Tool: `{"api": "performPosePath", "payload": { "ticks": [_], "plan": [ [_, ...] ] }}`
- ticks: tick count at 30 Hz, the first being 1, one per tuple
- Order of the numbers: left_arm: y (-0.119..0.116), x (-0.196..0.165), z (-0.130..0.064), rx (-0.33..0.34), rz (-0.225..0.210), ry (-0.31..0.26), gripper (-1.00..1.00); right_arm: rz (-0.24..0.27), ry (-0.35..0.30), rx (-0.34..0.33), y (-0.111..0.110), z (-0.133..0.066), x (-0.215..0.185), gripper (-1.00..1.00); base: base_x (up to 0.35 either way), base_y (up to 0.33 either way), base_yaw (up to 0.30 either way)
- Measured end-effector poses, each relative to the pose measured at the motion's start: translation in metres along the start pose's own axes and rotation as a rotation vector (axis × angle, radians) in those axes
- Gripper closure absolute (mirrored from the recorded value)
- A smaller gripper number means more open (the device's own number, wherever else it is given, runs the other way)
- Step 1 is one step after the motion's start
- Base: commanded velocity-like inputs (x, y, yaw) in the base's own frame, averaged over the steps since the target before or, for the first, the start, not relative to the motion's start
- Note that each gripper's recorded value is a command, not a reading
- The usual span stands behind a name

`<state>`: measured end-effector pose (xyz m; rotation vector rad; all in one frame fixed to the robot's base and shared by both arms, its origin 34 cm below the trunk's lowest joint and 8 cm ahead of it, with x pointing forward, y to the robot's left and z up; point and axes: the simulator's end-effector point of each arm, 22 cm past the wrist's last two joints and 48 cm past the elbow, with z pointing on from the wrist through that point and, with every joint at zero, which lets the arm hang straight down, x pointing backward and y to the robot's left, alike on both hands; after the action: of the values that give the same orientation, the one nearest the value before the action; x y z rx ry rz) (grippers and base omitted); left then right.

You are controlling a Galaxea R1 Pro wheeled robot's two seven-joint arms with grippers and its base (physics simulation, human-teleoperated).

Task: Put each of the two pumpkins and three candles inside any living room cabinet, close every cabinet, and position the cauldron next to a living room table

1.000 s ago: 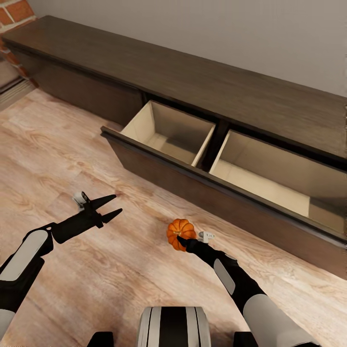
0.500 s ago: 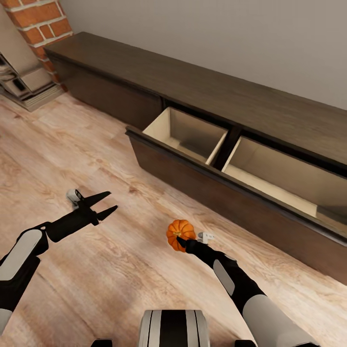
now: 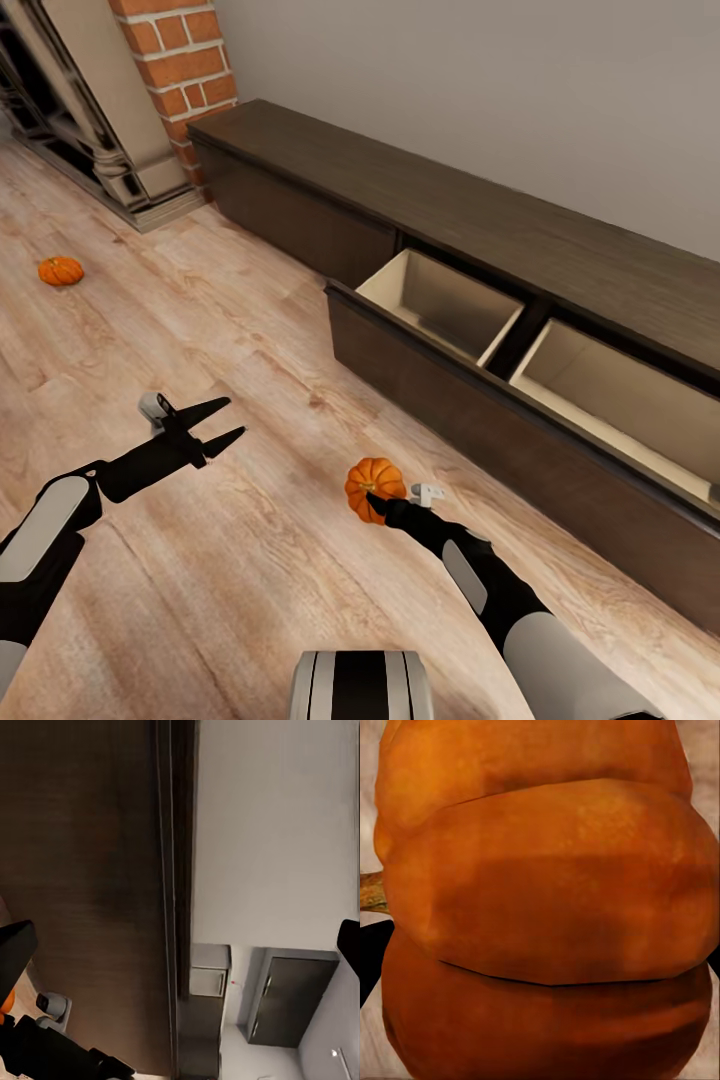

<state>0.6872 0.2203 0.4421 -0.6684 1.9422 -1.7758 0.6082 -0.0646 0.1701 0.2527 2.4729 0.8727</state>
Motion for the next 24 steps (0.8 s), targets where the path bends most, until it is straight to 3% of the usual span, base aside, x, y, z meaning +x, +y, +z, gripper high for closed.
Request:
{"api": "performPosePath", "payload": {
  "ticks": [6,19,24],
  "plan": [
    [-0.015,0.0,0.0,0.015,0.018,-0.001,-1.0,-0.01,-0.012,-0.005,0.007,-0.006,-0.007,1.0,0.0,0.0,0.275],
    [-0.049,0.01,0.011,0.072,0.039,-0.001,-1.0,-0.034,-0.053,-0.024,0.026,-0.018,-0.031,1.0,0.0,0.0,0.031],
    [-0.05,0.016,0.017,0.042,0.044,0.006,-1.0,-0.046,-0.068,-0.024,0.031,-0.023,-0.039,1.0,0.0,0.0,0.255]
  ]
}}
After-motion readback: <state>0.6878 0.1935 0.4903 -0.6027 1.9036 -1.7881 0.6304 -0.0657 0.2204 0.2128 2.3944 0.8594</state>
